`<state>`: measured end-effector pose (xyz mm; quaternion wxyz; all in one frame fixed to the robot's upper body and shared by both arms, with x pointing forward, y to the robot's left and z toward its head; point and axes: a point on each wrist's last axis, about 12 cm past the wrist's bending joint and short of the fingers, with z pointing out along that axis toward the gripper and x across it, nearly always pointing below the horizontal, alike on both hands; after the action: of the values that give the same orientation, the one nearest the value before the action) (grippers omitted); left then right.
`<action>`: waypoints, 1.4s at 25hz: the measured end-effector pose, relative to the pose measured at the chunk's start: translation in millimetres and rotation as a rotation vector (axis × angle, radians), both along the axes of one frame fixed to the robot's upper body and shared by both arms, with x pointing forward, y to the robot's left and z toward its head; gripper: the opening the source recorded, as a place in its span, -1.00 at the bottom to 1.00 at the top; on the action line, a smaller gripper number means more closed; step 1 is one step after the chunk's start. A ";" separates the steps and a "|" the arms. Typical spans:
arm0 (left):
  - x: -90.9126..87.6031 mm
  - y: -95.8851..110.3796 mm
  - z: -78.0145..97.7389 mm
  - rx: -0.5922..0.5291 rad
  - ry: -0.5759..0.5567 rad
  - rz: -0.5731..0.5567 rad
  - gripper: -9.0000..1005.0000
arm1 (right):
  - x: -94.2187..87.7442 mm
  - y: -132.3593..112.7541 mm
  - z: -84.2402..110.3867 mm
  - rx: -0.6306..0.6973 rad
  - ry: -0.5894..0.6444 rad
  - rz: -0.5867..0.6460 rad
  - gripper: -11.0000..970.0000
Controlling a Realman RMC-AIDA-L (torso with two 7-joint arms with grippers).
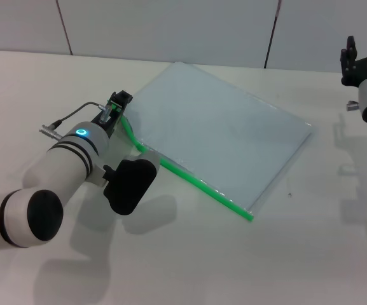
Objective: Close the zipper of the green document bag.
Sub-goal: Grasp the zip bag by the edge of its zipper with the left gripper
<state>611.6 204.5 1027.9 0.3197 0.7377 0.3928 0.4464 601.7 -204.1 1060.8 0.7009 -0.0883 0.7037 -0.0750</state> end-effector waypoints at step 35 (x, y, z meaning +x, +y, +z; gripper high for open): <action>5.0 4.3 0.7 -0.002 0.027 0.013 -0.16 | 0.0 7.1 -0.8 0.003 0.016 0.036 0.08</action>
<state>616.6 208.8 1028.6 0.3123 0.7408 0.4022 0.4382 601.7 -197.0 1060.0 0.6967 -0.1005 0.7077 -0.0610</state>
